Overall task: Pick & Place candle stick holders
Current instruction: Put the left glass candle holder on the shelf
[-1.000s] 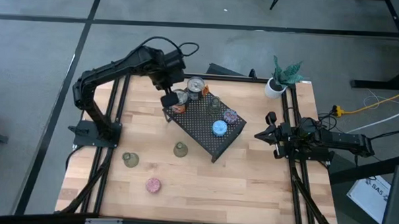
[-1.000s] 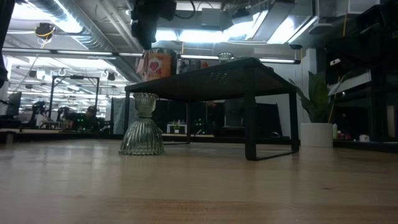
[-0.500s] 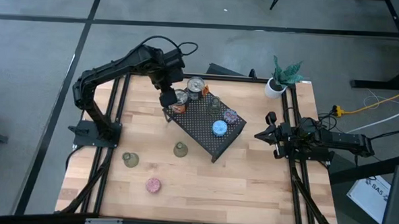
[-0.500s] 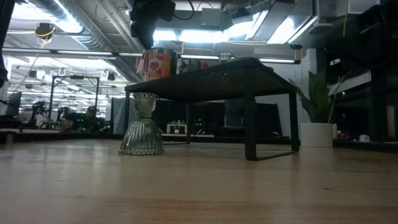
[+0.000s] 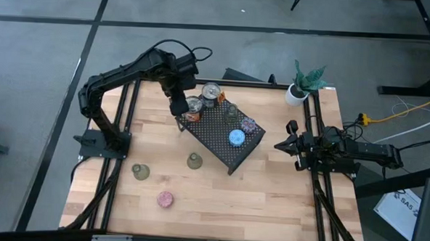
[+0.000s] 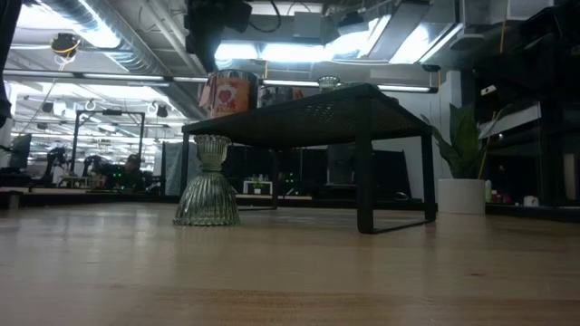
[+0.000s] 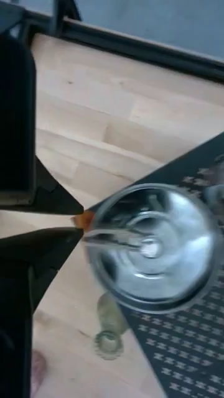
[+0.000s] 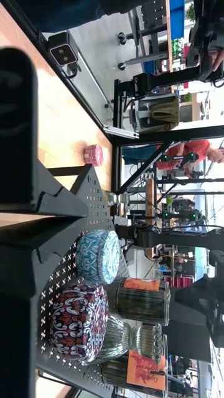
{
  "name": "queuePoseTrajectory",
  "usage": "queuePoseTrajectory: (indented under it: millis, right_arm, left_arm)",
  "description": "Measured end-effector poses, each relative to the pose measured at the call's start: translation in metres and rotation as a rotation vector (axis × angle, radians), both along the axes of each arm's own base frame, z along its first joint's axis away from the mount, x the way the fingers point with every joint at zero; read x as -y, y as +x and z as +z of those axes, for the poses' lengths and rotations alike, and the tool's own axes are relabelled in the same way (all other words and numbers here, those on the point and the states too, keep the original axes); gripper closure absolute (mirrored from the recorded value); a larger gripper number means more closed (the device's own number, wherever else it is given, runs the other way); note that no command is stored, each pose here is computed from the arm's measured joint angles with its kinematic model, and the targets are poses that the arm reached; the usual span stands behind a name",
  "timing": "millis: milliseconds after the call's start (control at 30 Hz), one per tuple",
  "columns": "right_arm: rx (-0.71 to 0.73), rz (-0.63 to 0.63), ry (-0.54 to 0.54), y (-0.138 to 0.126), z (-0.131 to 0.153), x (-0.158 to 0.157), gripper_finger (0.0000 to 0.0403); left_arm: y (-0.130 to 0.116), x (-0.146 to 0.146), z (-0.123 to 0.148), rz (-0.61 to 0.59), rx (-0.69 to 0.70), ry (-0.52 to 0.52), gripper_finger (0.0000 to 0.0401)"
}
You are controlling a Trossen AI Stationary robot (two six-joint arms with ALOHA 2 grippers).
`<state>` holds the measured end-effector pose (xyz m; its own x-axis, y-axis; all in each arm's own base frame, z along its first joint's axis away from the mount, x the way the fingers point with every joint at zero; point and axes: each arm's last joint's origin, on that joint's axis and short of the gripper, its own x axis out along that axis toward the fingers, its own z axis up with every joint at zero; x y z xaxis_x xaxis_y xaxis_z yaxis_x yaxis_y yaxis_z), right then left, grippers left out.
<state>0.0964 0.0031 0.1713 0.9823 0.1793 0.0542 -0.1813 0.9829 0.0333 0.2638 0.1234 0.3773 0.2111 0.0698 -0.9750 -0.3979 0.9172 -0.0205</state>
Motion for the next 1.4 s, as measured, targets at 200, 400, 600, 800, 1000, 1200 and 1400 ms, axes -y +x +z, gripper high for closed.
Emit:
queuePoseTrajectory:
  millis: [200, 400, 600, 800, 1000, 1200, 1400]
  right_arm:
    - [0.0, 0.0, 0.0, 0.0, 0.0, 0.0, 0.0387]
    - [0.0, 0.0, 0.0, 0.0, 0.0, 0.0, 0.0387]
    - [0.0, 0.0, 0.0, 0.0, 0.0, 0.0, 0.0387]
    - [0.0, 0.0, 0.0, 0.0, 0.0, 0.0, 0.0387]
    - [0.0, 0.0, 0.0, 0.0, 0.0, 0.0, 0.0387]
    - [0.0, 0.0, 0.0, 0.0, 0.0, 0.0, 0.0387]
    - [0.0, 0.0, 0.0, 0.0, 0.0, 0.0, 0.0387]
  left_arm:
    - [-0.009, 0.007, 0.007, 0.001, 0.026, -0.074, 0.0397]
    - [-0.012, 0.024, 0.015, -0.029, 0.074, -0.117, 0.0396]
    - [-0.006, 0.047, 0.017, -0.11, 0.076, -0.114, 0.0399]
    - [0.001, 0.072, 0.013, -0.275, 0.061, -0.093, 0.0395]
    - [0.007, 0.093, -0.009, -0.407, -0.009, -0.102, 0.0385]
    - [0.009, 0.106, -0.018, -0.449, -0.045, -0.113, 0.0382]
    - [0.01, 0.115, -0.018, -0.48, -0.042, -0.109, 0.0387]
